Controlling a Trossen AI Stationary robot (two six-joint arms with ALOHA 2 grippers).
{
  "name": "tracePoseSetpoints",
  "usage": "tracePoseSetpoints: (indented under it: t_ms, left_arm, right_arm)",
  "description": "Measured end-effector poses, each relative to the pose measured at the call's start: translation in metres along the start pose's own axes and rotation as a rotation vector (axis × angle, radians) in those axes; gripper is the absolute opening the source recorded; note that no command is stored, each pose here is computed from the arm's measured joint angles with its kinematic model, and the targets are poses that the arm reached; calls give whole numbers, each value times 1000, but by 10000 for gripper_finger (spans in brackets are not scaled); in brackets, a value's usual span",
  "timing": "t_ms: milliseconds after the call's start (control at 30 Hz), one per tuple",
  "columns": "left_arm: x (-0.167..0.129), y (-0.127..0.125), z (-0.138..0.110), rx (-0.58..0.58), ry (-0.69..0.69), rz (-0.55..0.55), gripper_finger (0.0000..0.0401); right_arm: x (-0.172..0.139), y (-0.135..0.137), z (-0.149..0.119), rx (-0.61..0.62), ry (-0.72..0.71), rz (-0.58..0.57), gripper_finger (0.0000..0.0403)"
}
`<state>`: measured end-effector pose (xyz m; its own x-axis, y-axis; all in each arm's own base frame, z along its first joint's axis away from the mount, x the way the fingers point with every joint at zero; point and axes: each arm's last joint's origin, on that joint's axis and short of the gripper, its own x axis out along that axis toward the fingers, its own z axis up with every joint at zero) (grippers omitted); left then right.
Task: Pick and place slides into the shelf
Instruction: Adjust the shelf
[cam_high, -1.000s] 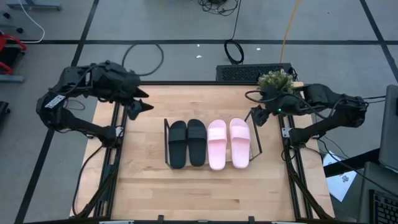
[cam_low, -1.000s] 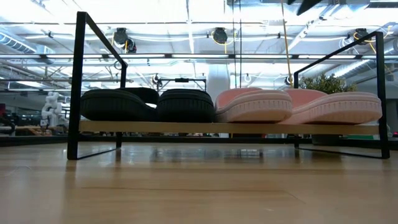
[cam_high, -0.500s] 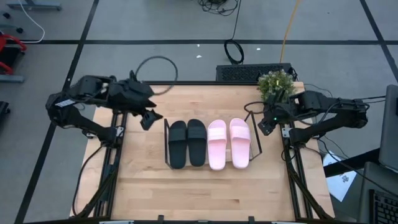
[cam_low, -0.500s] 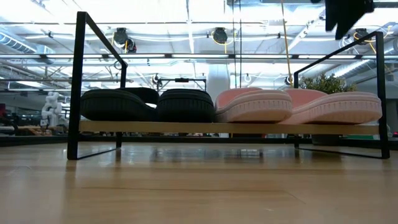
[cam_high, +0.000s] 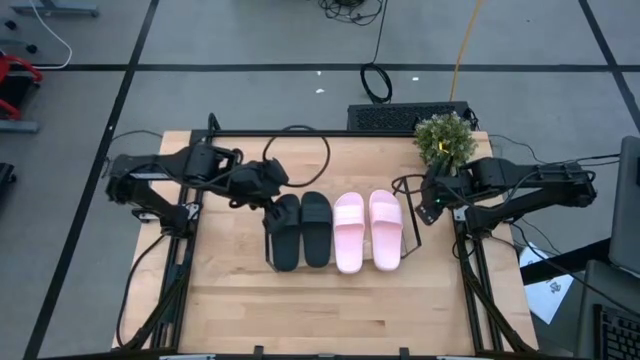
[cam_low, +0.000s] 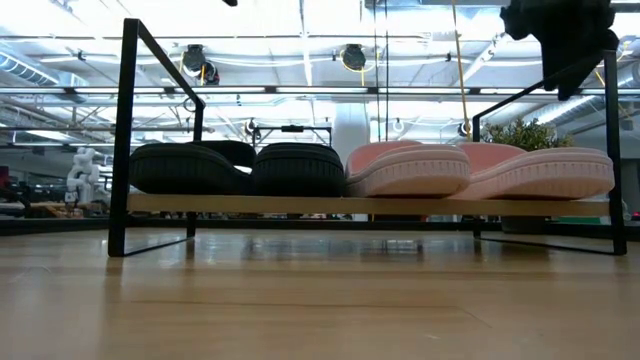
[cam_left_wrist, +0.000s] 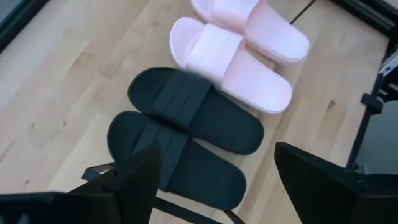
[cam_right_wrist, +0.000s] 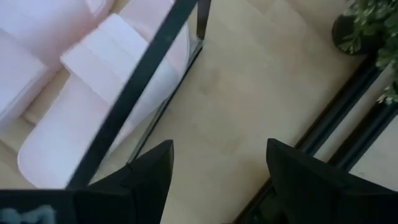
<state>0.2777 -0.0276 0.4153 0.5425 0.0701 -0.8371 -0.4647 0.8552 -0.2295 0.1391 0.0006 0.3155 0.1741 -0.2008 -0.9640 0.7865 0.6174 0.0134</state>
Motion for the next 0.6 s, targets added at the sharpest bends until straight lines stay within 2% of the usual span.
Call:
tracePoseSetpoints:
  t_ms: [367, 600]
  left_arm:
    - [-8, 4, 0, -27, -51, 35, 308]
    - [-16, 8, -1, -32, -93, 56, 308]
  right_arm:
    - [1, 7, 1, -52, 42, 118, 247]
    - [1, 7, 1, -53, 47, 117, 247]
